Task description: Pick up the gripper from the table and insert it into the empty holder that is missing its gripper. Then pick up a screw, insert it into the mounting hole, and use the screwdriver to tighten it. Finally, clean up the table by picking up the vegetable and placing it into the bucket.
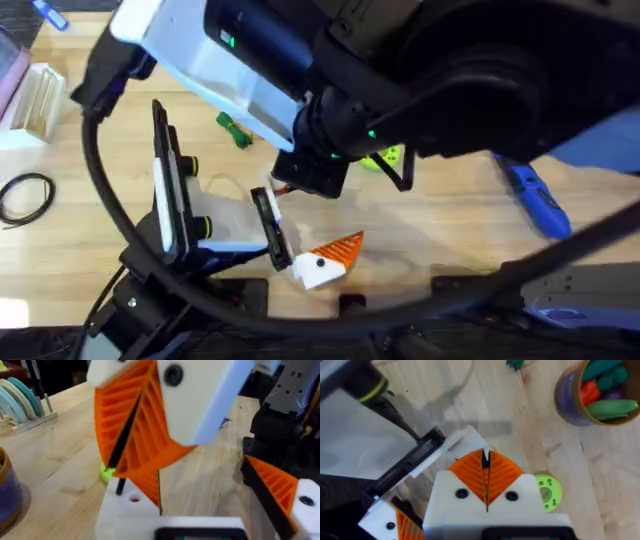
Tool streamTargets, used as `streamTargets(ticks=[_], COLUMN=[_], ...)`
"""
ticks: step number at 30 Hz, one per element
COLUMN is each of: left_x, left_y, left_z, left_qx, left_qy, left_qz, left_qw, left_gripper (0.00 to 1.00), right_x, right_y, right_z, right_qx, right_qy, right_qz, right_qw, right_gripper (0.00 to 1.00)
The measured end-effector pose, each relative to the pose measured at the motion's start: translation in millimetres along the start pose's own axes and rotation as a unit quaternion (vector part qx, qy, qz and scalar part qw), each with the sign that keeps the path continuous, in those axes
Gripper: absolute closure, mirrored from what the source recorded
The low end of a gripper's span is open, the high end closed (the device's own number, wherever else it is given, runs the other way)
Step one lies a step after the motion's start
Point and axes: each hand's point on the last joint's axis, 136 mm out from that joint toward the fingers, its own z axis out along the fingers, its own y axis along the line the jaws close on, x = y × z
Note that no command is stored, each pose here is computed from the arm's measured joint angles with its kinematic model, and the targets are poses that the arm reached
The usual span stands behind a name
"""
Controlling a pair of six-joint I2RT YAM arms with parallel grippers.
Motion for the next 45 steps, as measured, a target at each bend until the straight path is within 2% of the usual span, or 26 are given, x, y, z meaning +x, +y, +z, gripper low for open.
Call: streamTargets(ticks=[23, 45], left_x=[0.1, -0.1], left_y=[4.0, 3.9], left_z=[0.0, -0.1], left_qx=[-0.012, -0.011], left_qy=[0.000, 0.000], left_qz=[0.000, 0.000], left_qw=[1.000, 1.000], left_gripper=[0.015, 0.015], right_x=[6.9, 1.7], right_y=[8.4, 8.2], right_z=[-6.9, -4.2], right_qx=[-0.025, -0.025], right_qy=[0.014, 0.006], right_qz=[-0.001, -0.001], right_qw=[1.000, 1.000], right_gripper=[0.995, 0.995])
